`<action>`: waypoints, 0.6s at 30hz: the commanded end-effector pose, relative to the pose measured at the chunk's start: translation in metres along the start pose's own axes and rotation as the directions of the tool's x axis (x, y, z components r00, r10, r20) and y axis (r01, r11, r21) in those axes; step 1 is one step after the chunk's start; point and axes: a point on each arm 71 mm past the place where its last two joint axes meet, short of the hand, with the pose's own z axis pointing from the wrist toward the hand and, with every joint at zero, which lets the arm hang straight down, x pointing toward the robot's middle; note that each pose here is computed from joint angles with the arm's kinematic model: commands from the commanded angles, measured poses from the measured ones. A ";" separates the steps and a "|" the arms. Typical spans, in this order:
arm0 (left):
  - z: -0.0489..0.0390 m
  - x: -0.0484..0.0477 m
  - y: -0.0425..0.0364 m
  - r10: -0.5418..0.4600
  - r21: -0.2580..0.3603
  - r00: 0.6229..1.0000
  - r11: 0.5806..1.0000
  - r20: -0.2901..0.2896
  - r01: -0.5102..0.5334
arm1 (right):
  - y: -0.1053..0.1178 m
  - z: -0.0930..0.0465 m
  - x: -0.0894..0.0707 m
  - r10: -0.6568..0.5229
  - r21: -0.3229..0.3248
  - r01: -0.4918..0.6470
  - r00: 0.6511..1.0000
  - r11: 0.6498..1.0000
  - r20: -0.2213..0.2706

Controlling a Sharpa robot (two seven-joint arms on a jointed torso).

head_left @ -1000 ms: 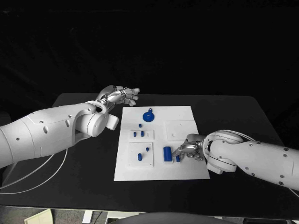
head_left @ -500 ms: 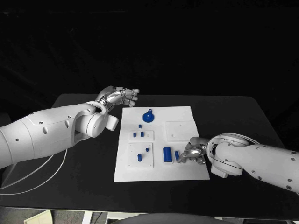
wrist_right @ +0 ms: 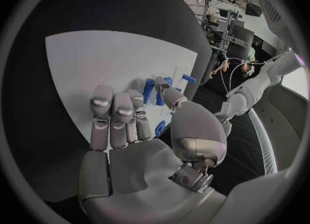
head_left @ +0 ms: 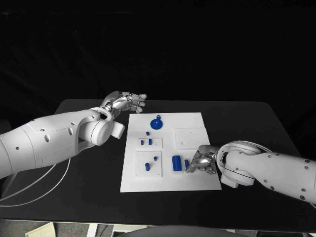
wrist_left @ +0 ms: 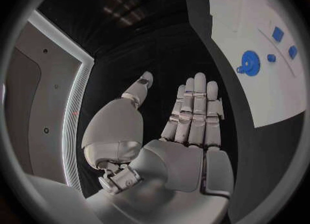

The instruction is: Assemble the parts on the task board

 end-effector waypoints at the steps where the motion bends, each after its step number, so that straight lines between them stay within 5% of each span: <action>1: 0.0005 0.0022 -0.0015 -0.001 0.008 1.000 1.000 -0.013 0.001 | -0.003 0.002 0.002 -0.009 0.014 0.009 1.000 1.000 -0.005; 18: 0.0005 0.0016 -0.0011 0.000 0.006 1.000 1.000 -0.013 0.000 | 0.000 0.004 0.005 -0.011 -0.007 0.011 1.000 1.000 -0.004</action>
